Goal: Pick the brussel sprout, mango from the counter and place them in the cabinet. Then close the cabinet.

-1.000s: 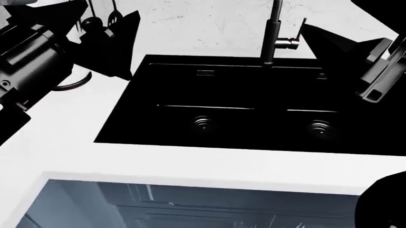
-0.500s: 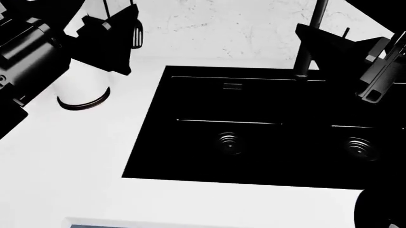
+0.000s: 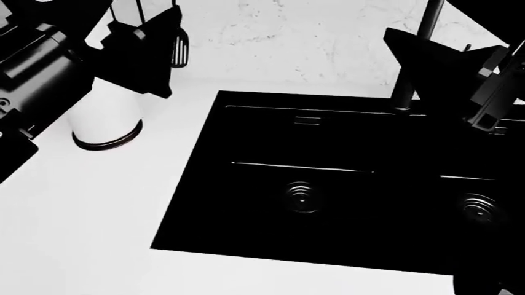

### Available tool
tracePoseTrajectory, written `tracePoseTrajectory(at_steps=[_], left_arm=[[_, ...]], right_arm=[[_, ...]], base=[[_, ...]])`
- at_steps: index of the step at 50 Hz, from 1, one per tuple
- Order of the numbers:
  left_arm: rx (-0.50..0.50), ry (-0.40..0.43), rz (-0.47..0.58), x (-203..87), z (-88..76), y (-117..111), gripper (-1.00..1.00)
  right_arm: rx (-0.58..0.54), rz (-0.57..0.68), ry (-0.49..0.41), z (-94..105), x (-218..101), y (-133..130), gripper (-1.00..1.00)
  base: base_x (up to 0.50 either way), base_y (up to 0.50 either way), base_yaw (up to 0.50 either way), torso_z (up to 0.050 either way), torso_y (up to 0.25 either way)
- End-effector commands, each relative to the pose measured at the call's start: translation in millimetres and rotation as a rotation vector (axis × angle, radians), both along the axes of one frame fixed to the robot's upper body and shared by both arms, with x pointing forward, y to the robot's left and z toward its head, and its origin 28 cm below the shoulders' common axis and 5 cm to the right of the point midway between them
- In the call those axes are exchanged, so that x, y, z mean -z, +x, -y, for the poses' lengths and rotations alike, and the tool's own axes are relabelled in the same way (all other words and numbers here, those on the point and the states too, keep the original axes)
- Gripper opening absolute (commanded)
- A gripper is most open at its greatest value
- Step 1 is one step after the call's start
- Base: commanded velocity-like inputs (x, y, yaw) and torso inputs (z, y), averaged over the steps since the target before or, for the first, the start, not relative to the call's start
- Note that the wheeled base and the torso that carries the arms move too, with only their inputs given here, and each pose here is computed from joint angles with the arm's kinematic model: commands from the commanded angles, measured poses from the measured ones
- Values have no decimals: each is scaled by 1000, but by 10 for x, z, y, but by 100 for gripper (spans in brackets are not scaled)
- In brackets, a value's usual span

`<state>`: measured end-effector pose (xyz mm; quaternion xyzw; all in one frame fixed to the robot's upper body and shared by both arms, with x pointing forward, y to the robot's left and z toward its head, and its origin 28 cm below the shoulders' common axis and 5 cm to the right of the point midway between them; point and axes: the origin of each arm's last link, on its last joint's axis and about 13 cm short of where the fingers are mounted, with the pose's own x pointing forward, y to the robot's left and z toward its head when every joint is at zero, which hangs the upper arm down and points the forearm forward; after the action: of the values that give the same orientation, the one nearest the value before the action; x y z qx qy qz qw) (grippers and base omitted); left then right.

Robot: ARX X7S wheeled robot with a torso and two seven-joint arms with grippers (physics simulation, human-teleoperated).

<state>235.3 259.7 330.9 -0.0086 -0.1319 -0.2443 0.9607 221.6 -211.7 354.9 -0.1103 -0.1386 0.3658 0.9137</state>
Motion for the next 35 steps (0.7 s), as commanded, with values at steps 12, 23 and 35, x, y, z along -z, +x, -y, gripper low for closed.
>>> tracePoseTrajectory(at_steps=[12,23,35], left_arm=[[4,-3,1,-11,3,-12,100],[8,-2,5,-35,8,-14,100],[10,-4,6,-34,12,-29,100]], right_arm=[[-18,6,6,-6,-9,5,100],[-7,10,-7,8,-30,-11,100],[-1,10,-14,17,-43,-17,100]], base=[[55,-129,0,0,1],[82,-40,0,0,0],[73,7,0,0,1]])
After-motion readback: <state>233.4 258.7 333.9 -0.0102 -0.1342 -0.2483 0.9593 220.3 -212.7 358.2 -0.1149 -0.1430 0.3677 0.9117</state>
